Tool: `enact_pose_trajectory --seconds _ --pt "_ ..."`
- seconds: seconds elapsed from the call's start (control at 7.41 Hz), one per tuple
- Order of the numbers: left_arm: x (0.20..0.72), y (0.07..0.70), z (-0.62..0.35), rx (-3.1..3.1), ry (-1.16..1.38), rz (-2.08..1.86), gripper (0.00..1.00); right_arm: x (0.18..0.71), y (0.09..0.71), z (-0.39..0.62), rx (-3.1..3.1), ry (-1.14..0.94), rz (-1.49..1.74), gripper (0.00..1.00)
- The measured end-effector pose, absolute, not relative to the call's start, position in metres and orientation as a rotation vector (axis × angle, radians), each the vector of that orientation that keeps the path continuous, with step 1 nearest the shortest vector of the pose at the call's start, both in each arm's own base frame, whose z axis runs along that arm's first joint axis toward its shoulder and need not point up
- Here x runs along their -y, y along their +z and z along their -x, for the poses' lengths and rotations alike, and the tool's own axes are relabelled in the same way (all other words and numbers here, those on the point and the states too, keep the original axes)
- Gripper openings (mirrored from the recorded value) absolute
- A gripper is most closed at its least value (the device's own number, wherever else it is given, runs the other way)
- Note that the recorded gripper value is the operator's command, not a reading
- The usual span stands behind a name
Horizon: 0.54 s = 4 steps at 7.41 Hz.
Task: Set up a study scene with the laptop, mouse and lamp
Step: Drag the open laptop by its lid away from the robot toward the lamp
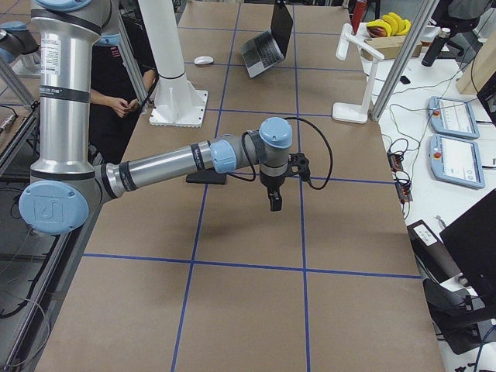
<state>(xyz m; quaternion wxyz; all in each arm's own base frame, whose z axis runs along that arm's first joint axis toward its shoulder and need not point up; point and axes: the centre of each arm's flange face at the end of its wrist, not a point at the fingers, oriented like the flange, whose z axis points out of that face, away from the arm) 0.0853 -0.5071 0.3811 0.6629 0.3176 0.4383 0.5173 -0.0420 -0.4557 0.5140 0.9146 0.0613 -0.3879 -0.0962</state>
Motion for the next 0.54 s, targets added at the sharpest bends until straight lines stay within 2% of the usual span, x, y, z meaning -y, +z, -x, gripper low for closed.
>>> enact_pose_trajectory --seconds 0.54 --pt "0.535 0.309 -0.122 -0.995 1.233 -0.767 0.09 0.461 0.502 0.044 0.813 -0.212 -0.149 1.0"
